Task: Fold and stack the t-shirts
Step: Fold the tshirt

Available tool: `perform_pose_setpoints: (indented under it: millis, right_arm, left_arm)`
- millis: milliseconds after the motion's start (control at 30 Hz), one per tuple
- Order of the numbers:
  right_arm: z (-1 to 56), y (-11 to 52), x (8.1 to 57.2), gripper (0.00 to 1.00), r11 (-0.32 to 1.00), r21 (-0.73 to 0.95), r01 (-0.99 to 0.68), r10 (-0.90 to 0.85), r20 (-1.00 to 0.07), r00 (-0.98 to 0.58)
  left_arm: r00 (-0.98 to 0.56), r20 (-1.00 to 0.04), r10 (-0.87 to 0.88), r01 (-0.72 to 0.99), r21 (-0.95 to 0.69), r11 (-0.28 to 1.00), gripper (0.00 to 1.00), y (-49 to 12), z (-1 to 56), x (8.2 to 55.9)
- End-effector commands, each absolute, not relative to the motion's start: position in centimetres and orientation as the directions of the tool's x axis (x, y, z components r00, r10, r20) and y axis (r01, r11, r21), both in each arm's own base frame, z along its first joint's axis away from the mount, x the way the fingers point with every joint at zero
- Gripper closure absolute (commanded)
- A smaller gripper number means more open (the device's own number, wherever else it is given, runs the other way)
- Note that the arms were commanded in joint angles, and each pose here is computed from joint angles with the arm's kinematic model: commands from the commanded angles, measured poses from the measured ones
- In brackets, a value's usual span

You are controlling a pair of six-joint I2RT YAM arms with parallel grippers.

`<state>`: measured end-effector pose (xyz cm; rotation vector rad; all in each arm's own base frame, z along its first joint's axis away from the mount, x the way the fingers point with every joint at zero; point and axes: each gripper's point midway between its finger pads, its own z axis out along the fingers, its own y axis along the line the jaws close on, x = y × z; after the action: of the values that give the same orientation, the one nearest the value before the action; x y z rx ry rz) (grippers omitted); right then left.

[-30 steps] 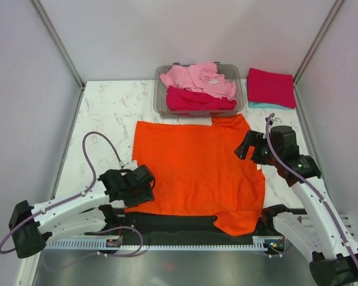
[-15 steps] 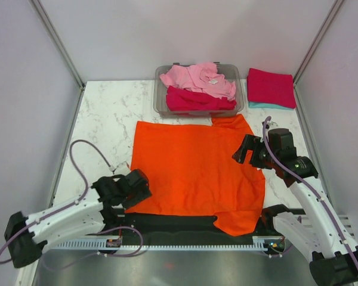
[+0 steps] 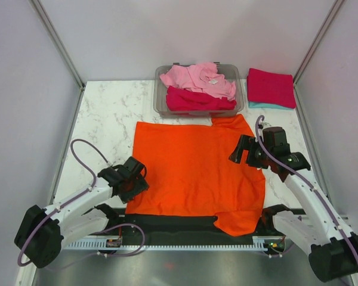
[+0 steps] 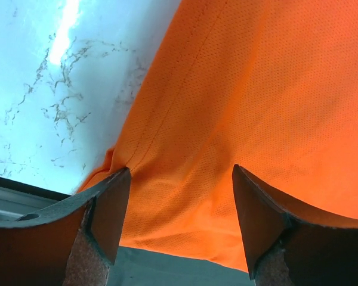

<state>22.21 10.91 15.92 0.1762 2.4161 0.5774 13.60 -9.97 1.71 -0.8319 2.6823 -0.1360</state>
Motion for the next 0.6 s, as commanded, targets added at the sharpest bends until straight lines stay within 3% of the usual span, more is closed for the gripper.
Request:
perform_pose_setpoints:
  millis: [0, 333, 567]
  right_arm:
    - [14.3, 11.1, 23.9, 0.02, 0.9, 0.436, 0.0, 0.269, -0.556, -0.787]
    - [5.7, 10.2, 25.6, 0.02, 0.956, 0.258, 0.14, 0.245, -0.442, -0.863]
    - [0.7, 9.1, 26.1, 0.02, 0.971, 0.109, 0.211, 0.237, -0.358, -0.903]
  left_arm:
    - [-0.8, -0.326, -0.503, -0.471, -0.178, 0.864, 0.23, -10.0, 2.0, 14.5]
    - [-0.788, -0.49, -0.373, -0.326, -0.183, 0.928, 0.26, -11.4, 8.6, 20.0]
    - [-0.839, -0.46, -0.29, -0.268, -0.115, 0.957, 0.23, -13.3, 4.4, 23.2]
